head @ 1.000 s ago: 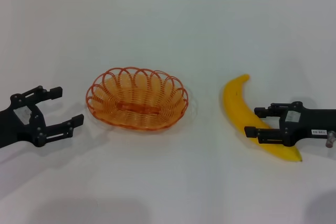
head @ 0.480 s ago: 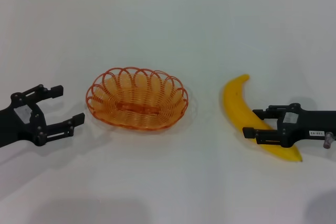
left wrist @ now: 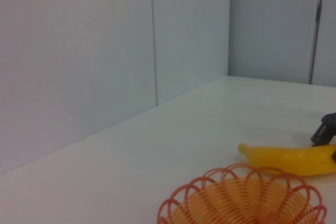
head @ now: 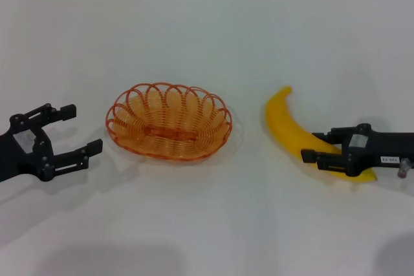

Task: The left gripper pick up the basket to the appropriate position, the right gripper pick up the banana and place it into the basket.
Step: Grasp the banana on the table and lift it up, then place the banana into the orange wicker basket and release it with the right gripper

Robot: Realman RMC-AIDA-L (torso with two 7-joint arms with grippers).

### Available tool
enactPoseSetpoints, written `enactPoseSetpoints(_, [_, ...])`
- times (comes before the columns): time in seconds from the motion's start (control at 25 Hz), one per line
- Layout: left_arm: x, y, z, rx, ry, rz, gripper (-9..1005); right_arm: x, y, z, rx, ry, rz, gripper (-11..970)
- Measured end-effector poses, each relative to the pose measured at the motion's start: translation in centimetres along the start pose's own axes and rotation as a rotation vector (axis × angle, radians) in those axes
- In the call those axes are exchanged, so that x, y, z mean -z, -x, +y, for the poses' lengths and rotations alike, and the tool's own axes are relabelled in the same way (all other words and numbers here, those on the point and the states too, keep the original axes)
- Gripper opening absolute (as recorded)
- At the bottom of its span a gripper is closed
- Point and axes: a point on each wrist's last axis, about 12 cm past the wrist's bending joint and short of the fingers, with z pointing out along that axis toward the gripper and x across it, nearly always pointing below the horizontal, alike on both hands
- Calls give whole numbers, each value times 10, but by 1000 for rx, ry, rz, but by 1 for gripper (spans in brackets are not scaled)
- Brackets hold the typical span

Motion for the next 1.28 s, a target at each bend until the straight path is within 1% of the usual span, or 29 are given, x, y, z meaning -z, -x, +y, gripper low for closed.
enactPoseSetpoints(0.04, [0, 0, 0, 1, -4, -1, 860, 1, 1, 0, 0, -2, -8, 491])
enactPoseSetpoints(0.12, [1, 0, -1, 5, -8, 0, 860, 3, 7, -2, 3, -6, -46, 490])
enactPoseSetpoints(0.24, [1, -1, -1, 21, -16, 12, 860, 8, 22, -1, 36, 14, -129, 490])
enactPoseSetpoints(0.32, [2, -3, -2, 39, -27, 30, 860, 11, 34, 2, 91, 49, -197, 491])
enactPoseSetpoints(0.44, [1, -4, -2, 50, -40, 49, 859, 6, 57, 11, 227, 131, -311, 491])
enactPoseSetpoints(0.56, [-1, -3, -2, 74, -53, 57, 859, -7, 76, 21, 351, 219, -382, 490])
enactPoseSetpoints(0.6, [-3, -1, -2, 97, -61, 59, 859, -13, 81, 24, 383, 242, -397, 490])
enactPoseSetpoints(0.72, [-7, 4, 0, 179, -89, 58, 859, -25, 91, 30, 454, 282, -430, 490])
enactPoseSetpoints(0.84, [-12, 11, 0, 266, -145, 76, 859, -38, 97, 36, 506, 309, -466, 491])
enactPoseSetpoints(0.92, [-15, 13, -1, 292, -171, 97, 859, -43, 100, 39, 539, 318, -476, 491])
enactPoseSetpoints(1.04, [-21, 14, 0, 290, -183, 124, 859, -51, 102, 42, 567, 320, -482, 491])
enactPoseSetpoints(1.16, [-23, 12, 0, 284, -179, 145, 859, -70, 108, 44, 590, 300, -469, 490])
enactPoseSetpoints(1.28, [-23, 8, 1, 289, -171, 179, 859, -90, 112, 44, 591, 263, -417, 490])
